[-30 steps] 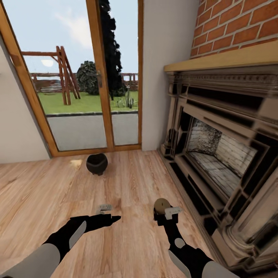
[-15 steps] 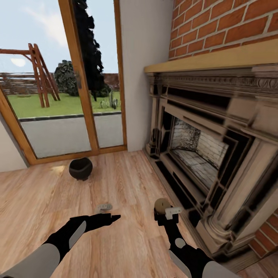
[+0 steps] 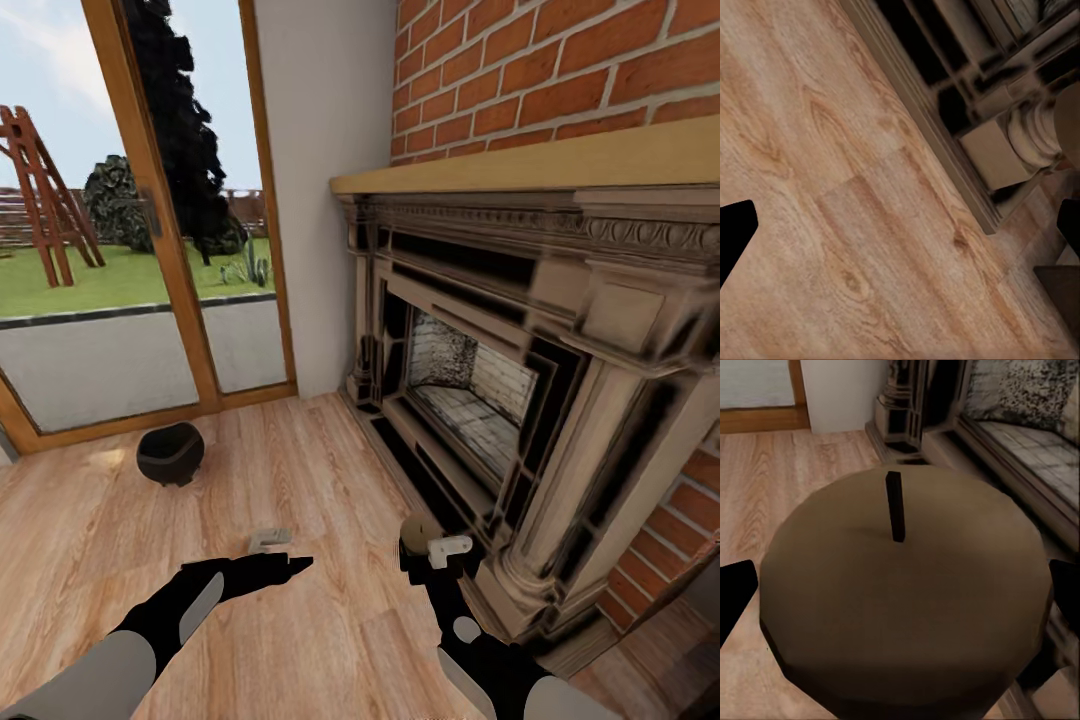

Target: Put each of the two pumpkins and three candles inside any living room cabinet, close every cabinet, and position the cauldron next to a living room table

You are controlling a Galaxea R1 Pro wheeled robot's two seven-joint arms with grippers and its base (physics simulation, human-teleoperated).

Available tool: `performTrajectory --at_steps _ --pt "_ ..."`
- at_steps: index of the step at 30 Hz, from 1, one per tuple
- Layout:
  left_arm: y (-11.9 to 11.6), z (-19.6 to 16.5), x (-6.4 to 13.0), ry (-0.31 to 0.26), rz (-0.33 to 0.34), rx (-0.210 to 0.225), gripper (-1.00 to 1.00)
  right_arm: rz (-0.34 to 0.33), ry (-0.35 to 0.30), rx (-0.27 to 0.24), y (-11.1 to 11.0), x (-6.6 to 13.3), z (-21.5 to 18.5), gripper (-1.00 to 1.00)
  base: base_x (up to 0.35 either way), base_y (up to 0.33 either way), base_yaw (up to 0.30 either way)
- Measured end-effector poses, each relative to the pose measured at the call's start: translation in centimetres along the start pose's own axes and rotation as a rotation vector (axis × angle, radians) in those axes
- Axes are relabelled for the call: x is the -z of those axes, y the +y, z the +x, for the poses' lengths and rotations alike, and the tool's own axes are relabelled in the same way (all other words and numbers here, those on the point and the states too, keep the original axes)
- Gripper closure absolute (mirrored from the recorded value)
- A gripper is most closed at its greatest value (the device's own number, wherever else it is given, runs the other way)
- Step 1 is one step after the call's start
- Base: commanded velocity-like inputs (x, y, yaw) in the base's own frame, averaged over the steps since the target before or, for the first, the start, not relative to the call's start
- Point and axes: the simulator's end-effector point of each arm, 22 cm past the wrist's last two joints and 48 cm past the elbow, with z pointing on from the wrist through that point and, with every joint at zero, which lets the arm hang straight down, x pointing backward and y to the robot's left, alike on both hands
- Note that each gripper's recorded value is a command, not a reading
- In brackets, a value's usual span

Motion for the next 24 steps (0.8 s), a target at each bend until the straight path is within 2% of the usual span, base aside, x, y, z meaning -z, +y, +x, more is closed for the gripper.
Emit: performTrajectory --at_steps 24 --pt "0.09 0.08 0.02 0.003 -0.002 -0.002 -1.00 0.002 -0.002 0.000 -0.14 -0.03 -0.09 1.00 0.000 0.000 -0.282"
